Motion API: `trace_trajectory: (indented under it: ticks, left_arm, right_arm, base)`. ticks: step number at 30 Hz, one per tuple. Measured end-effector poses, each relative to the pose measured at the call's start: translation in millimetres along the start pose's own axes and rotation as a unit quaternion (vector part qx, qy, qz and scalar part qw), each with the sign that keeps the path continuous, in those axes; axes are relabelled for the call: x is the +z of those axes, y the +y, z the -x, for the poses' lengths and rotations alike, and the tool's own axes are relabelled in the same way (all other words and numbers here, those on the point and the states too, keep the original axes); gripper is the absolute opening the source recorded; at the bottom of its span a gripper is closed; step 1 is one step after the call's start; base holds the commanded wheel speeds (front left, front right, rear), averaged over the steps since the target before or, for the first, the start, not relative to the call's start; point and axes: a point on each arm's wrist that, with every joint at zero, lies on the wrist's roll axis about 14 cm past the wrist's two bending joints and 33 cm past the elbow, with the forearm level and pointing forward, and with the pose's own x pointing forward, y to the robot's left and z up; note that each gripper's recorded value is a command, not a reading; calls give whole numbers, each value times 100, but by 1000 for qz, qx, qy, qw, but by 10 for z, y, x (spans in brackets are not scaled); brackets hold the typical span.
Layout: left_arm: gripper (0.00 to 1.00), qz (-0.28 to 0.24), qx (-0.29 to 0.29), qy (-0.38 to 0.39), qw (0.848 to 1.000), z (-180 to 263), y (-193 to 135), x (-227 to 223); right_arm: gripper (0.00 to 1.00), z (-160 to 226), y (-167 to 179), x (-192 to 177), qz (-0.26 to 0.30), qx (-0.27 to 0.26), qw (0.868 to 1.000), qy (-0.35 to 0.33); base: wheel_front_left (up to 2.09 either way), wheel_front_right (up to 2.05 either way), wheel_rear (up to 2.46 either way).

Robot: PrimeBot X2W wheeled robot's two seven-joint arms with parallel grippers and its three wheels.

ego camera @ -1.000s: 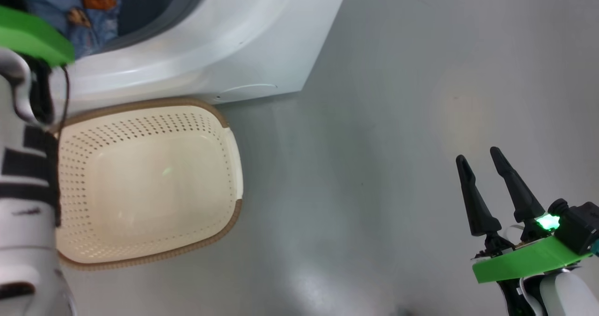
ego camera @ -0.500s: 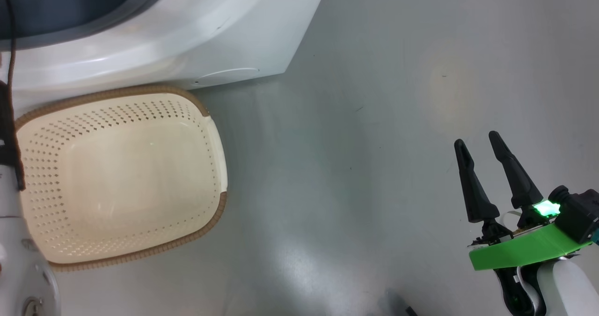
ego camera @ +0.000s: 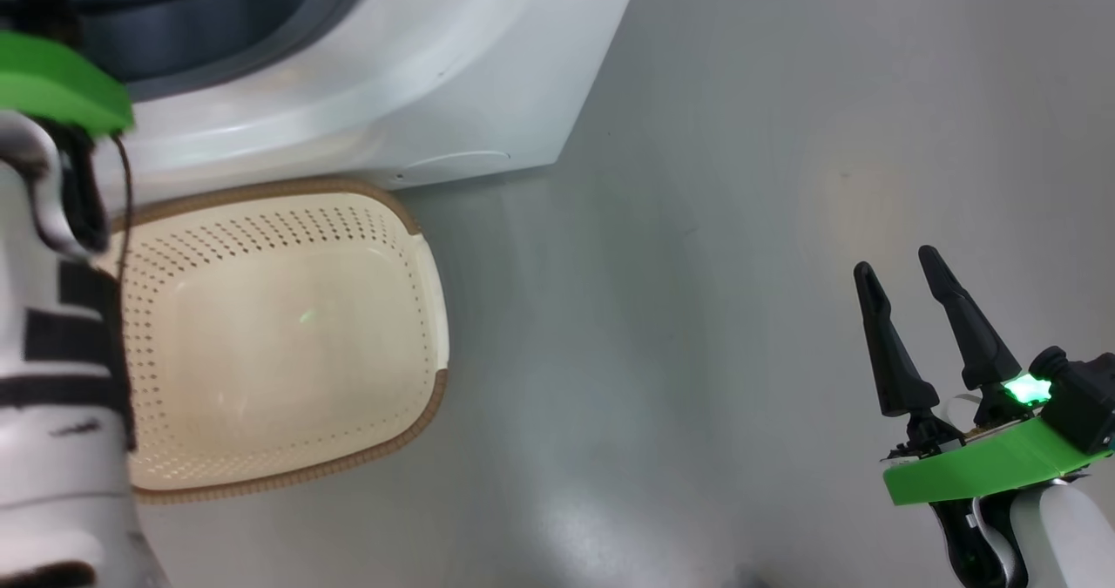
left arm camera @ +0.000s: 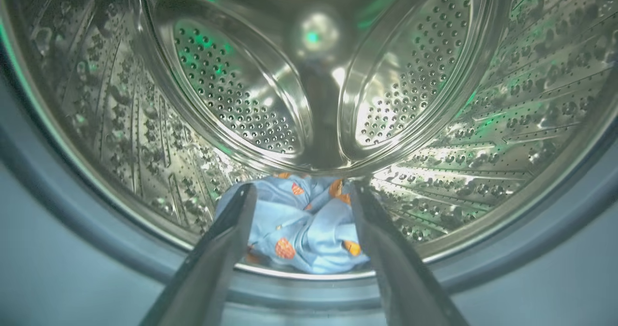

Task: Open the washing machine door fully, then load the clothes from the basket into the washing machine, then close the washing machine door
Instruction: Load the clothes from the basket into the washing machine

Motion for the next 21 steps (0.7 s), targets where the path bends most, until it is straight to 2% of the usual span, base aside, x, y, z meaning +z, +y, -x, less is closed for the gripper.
trace_trajectory:
  ticks: [7,21]
  left_arm:
    - [100,23,19,26,999,442,65,-131]
    - [100,-1,27,49,998,1365,185,-69]
  right_arm:
    - [100,104,42,83,5,12,1000,-5]
    - [100,425,145,199,11,32,999,-12]
  base:
    - [0,0,0]
    - [0,0,0]
